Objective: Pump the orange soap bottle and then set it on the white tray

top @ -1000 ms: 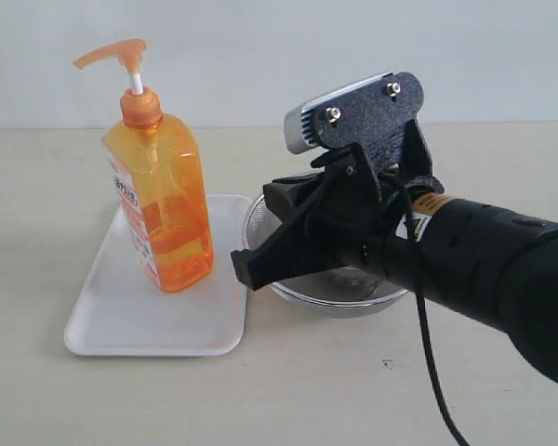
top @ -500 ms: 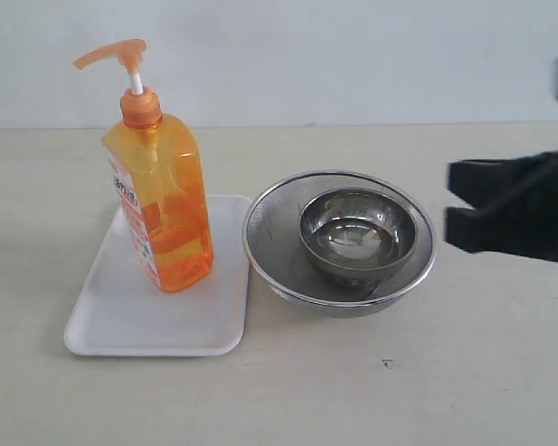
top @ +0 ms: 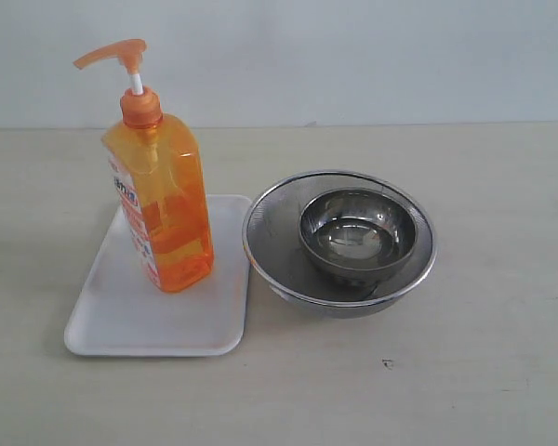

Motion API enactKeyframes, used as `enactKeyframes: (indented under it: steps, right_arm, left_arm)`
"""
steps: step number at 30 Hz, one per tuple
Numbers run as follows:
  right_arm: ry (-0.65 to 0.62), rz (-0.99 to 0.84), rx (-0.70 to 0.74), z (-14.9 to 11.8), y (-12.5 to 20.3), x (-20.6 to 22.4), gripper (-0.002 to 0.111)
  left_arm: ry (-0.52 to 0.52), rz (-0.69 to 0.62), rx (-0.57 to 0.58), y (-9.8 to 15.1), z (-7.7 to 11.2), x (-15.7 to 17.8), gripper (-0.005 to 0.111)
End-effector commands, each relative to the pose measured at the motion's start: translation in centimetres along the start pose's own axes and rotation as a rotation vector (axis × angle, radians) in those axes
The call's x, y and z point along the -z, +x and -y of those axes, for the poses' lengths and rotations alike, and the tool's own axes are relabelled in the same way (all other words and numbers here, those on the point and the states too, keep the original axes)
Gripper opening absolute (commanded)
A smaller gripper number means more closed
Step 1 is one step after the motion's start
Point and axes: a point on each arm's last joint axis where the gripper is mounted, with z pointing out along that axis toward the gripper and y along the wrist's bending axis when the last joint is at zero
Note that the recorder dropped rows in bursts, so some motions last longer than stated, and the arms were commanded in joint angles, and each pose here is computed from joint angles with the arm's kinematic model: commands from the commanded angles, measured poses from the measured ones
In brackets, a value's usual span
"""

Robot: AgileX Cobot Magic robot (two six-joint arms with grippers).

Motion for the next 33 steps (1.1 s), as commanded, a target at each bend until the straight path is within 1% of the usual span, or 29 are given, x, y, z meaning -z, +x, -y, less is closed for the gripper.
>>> enactKeyframes:
  steps: [1,9,16,19,23,25,28,33]
  right_arm:
    - [0.005,0.098,0.047,0.0,-0.1,1.5,0.000]
    - [0.054,0.056,0.069,0.2,0.5,1.7,0.000]
    - [0.053,0.049,0.069,0.2,0.5,1.7,0.000]
    - [0.052,0.051,0.036,0.2,0.5,1.7,0.000]
    - [0.050,0.053,-0.052,0.2,0.5,1.7,0.000]
    - [0.050,0.029,-0.025,0.2,0.7,1.7,0.000]
    - [0.076,-0.046,0.066,0.5,1.4,1.7,0.000]
    - [0.145,-0.181,0.088,1.1,2.6,1.9,0.000]
  left_arm:
    - [-0.006,0.000,-0.006,0.1,-0.1,0.0,0.005]
    - [-0.005,0.002,-0.006,0.1,0.0,0.0,0.005]
    - [-0.005,0.002,-0.006,0.1,0.0,0.0,0.005]
    - [-0.005,0.002,-0.006,0.1,0.0,0.0,0.005]
    - [-0.005,0.002,-0.006,0.1,0.0,0.0,0.005]
    - [-0.005,0.002,-0.006,0.1,0.0,0.0,0.005]
    - [-0.005,0.002,-0.006,0.1,0.0,0.0,0.005]
    - [-0.005,0.002,-0.006,0.1,0.0,0.0,0.005]
